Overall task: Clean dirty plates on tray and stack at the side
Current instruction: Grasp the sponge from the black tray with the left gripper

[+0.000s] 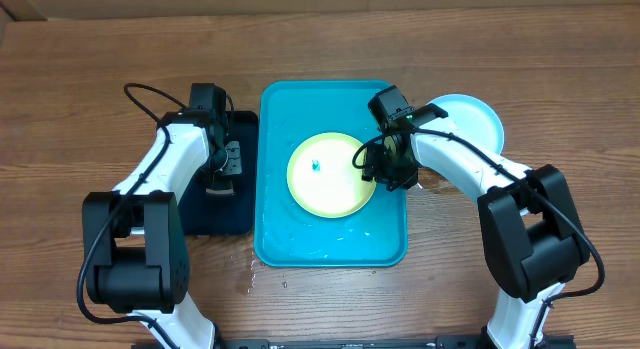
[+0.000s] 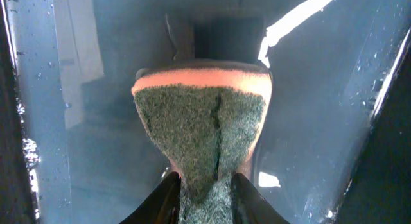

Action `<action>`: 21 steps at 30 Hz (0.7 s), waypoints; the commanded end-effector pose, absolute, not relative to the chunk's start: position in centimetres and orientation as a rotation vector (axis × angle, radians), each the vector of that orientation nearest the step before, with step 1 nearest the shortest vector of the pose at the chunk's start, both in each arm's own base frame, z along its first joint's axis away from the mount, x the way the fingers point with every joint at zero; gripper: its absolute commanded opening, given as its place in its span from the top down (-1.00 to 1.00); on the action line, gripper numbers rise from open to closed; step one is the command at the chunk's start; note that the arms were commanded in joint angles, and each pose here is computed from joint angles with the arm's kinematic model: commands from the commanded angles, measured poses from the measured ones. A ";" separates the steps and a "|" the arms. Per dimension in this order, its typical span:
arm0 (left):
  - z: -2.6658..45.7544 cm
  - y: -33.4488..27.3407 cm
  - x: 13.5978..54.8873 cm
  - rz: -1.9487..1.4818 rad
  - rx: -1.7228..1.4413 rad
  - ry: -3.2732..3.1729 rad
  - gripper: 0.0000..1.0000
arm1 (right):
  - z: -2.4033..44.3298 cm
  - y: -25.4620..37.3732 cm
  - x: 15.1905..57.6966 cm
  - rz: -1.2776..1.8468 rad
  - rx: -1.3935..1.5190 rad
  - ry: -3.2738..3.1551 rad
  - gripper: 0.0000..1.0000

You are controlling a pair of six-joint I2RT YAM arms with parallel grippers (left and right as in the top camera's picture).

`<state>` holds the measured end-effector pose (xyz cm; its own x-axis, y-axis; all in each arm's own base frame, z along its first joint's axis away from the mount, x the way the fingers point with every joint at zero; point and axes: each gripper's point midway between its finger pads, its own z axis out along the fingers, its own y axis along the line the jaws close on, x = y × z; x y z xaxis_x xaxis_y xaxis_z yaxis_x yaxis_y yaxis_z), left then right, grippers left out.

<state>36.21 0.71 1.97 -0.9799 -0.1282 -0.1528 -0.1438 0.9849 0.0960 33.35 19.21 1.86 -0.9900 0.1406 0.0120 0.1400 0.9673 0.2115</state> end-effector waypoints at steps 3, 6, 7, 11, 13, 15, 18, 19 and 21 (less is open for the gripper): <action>1.0 0.8 35.8 0.158 -0.280 2.978 0.70 | 2.8 19.4 33.7 0.341 0.213 3.083 -0.01; 1.7 -1.0 36.7 -0.016 -0.272 2.965 0.91 | 2.8 19.4 33.7 0.341 0.212 3.082 -0.01; 2.3 -1.2 37.1 -0.052 -0.268 2.954 0.92 | 2.8 19.4 33.7 0.341 0.212 3.083 -0.02; 10.5 0.1 40.2 -0.241 -0.337 2.784 0.92 | 2.8 19.4 33.5 0.343 0.213 3.089 -0.24; 14.5 1.2 41.1 -0.286 -0.364 2.689 0.92 | 2.8 19.4 33.6 0.344 0.213 3.089 -0.27; 19.4 1.7 41.4 -0.341 -0.355 2.566 0.92 | 2.8 19.4 33.6 0.344 0.214 3.088 -0.27; 23.9 1.4 40.6 -0.347 -0.316 2.455 0.92 | 2.8 19.4 33.6 0.344 0.217 3.088 -0.03; 24.9 1.1 40.1 -0.345 -0.301 2.437 0.91 | 2.8 19.4 33.6 0.346 0.218 3.085 0.18; 25.1 0.6 39.6 -0.336 -0.270 2.445 0.91 | 2.8 19.5 33.7 0.349 0.217 3.081 0.35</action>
